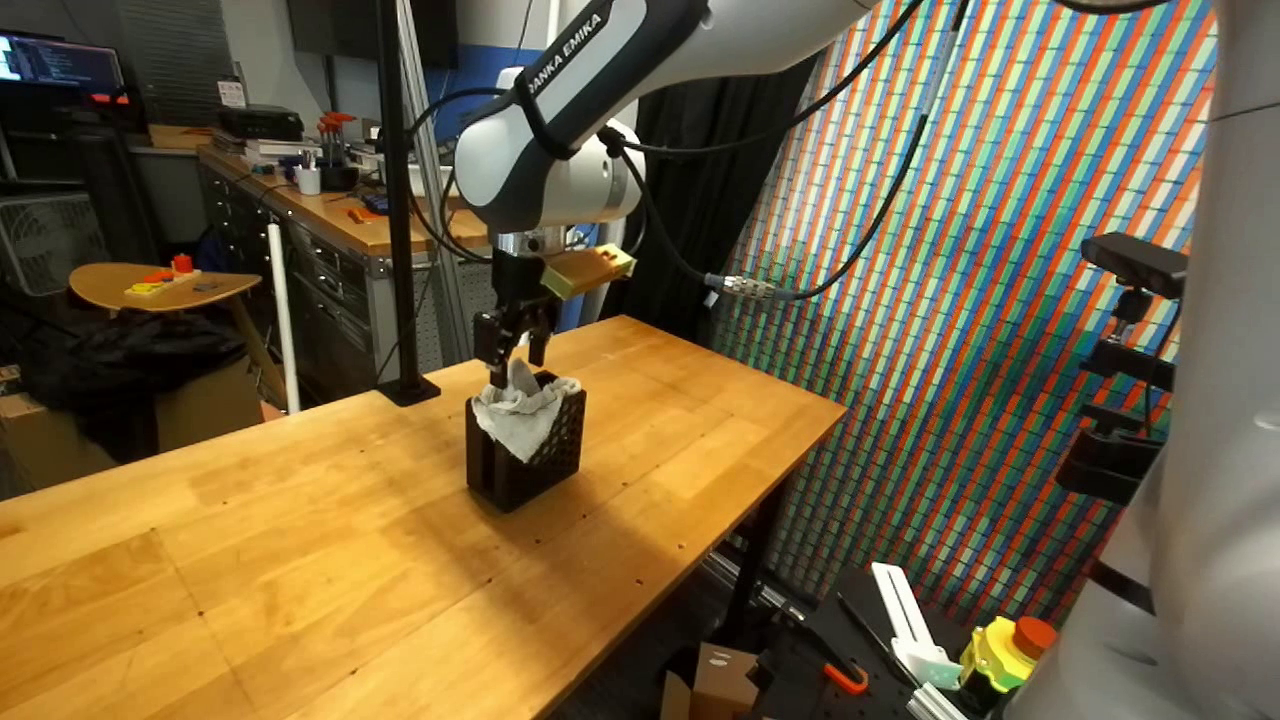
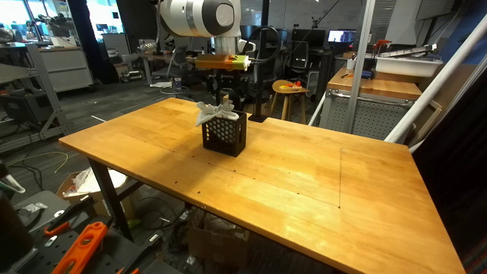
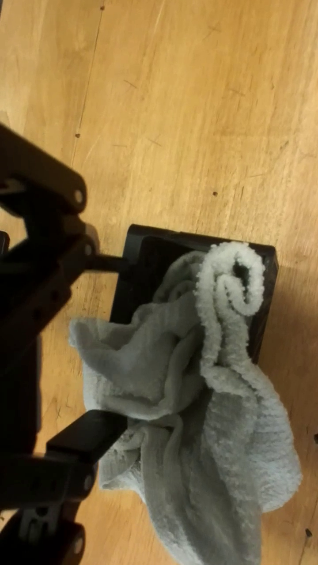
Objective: Put the white towel in the black box
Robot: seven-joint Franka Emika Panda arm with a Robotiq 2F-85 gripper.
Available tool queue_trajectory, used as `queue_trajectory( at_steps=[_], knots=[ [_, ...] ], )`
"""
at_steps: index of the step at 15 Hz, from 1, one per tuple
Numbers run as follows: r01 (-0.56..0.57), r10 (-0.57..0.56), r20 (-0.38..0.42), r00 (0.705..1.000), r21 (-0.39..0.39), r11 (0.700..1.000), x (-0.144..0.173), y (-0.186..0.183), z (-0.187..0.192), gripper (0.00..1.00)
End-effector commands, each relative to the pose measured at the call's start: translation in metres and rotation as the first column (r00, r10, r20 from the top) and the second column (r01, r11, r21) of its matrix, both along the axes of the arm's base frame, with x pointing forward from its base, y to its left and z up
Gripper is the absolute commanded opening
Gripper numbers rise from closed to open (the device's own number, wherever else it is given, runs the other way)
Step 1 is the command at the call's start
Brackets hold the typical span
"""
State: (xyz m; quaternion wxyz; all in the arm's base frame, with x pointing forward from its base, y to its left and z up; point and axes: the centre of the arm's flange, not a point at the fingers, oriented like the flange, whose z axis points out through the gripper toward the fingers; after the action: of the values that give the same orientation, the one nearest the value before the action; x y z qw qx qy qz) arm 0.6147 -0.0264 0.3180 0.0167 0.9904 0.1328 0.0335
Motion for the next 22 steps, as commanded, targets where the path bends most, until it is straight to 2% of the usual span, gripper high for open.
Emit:
queue_trajectory(
  at_steps=[1, 6, 8, 10, 12, 22],
  knots=[
    [-0.018, 0.018, 0.032, 0.999, 0.004, 1.0, 0.01, 0.001, 0.006, 0.49],
    [-0.025, 0.025, 0.036, 0.999, 0.012, 1.0, 0.007, 0.006, 0.01, 0.12],
    [-0.021, 0.02, 0.041, 0.999, 0.016, 1.0, 0.002, 0.008, 0.013, 0.02],
    [-0.012, 0.012, 0.044, 0.999, 0.019, 1.0, -0.006, 0.009, 0.014, 0.0],
    [-0.003, 0.002, 0.039, 0.999, 0.024, 1.0, -0.018, 0.01, 0.013, 0.03],
    [0.03, -0.03, -0.013, 0.999, 0.046, 0.998, -0.066, 0.01, -0.023, 0.03]
  ],
)
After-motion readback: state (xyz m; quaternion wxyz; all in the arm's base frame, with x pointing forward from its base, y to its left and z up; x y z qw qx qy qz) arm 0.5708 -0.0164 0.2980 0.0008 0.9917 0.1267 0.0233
